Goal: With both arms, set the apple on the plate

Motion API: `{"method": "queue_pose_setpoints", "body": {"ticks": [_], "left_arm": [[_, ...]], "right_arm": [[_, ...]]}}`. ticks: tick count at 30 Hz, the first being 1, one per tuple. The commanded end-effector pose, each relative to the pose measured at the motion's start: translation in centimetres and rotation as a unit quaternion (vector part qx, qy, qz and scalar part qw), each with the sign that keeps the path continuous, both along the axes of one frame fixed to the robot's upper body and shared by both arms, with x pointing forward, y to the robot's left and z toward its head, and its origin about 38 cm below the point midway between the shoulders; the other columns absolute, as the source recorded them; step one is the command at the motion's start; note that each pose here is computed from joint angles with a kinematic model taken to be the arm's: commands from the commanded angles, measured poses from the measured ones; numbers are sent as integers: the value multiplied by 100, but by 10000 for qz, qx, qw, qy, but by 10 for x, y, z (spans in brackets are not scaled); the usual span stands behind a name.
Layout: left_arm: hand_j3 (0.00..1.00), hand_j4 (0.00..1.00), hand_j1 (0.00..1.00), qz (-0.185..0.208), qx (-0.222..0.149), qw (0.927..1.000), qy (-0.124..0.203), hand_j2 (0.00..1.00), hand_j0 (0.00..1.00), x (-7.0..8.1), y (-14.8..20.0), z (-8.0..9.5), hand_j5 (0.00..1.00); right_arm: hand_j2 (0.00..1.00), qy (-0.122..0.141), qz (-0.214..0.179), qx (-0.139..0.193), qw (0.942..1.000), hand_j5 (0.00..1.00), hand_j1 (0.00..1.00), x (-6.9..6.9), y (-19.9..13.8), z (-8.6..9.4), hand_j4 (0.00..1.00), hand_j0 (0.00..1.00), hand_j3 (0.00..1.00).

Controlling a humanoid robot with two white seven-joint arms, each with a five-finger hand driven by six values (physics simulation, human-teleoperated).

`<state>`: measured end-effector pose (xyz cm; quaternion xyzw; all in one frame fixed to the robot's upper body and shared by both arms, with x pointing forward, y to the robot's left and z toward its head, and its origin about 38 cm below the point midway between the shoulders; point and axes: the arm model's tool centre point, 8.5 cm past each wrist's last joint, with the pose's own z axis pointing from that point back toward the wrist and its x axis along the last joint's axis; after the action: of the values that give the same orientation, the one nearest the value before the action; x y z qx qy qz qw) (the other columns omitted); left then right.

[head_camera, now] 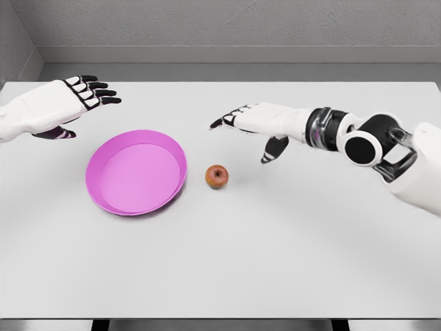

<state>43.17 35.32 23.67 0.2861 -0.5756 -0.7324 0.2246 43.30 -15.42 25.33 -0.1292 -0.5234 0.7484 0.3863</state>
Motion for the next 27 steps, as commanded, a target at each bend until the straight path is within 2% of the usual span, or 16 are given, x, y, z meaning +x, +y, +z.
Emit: {"method": "queue_pose_setpoints", "body": {"ticks": [1, 3, 4, 7, 9, 11, 12, 13, 14, 17, 19, 22, 24, 27], "left_arm": [[100, 100, 100, -35, -22, 10000, -11, 100, 100, 0, -3, 1, 100], [100, 100, 100, -132, 5, 9999, -21, 100, 100, -3, -9, 0, 100], [100, 100, 100, -221, 91, 9997, -4, 100, 100, -6, -14, -5, 100], [100, 100, 100, -617, 105, 9980, -43, 100, 100, -14, -43, -9, 100], [100, 100, 100, -908, 164, 9957, -11, 100, 100, -17, -64, -10, 100], [100, 100, 100, -1296, 441, 9906, -3, 100, 100, -18, -94, -2, 100], [100, 100, 100, -1432, 531, 9883, 13, 100, 100, -15, -109, 0, 100], [100, 100, 100, -1697, 741, 9827, 28, 100, 100, -12, -132, 3, 100], [100, 100, 100, -1906, 792, 9785, 19, 100, 100, -11, -151, 4, 100], [100, 100, 100, -2066, 1229, 9704, 241, 100, 100, -10, -171, -1, 100], [100, 100, 100, -2294, 1430, 9622, 315, 100, 100, -12, -192, -4, 100], [100, 100, 100, -2489, 1161, 9603, 482, 100, 100, -14, -207, 2, 100], [100, 100, 100, -2565, 1185, 9570, 654, 100, 100, -13, -212, -3, 100], [100, 100, 100, -2565, 912, 9577, 933, 100, 100, -8, -215, -4, 100]], "right_arm": [[100, -426, -469, 147, 9979, 100, 100, 13, -40, 37, 100, 100, 100], [100, -588, -591, 162, 9964, 100, 100, 11, -70, 45, 100, 100, 100], [100, -654, -650, 206, 9955, 100, 100, 10, -83, 49, 100, 100, 100], [100, -889, -808, 307, 9923, 100, 100, 1, -128, 58, 100, 100, 100], [100, -954, -805, 348, 9916, 100, 100, -7, -146, 56, 100, 100, 100], [100, -992, -811, 356, 9911, 100, 100, -13, -162, 54, 100, 100, 100], [100, -1042, -782, 368, 9908, 100, 100, -14, -165, 56, 100, 100, 100], [100, -1052, -746, 316, 9911, 100, 100, -16, -167, 56, 100, 100, 100], [100, -1020, -710, 302, 9918, 100, 100, -17, -167, 52, 100, 100, 100], [100, -911, -688, 291, 9930, 100, 100, -20, -167, 42, 100, 100, 100], [100, -895, -677, 291, 9933, 100, 100, -21, -166, 41, 100, 100, 100], [100, -872, -725, 292, 9931, 100, 100, -21, -166, 40, 100, 100, 100], [100, -858, -723, 289, 9933, 100, 100, -21, -166, 39, 100, 100, 100], [100, -855, -728, 275, 9933, 100, 100, -21, -166, 38, 100, 100, 100]]}}
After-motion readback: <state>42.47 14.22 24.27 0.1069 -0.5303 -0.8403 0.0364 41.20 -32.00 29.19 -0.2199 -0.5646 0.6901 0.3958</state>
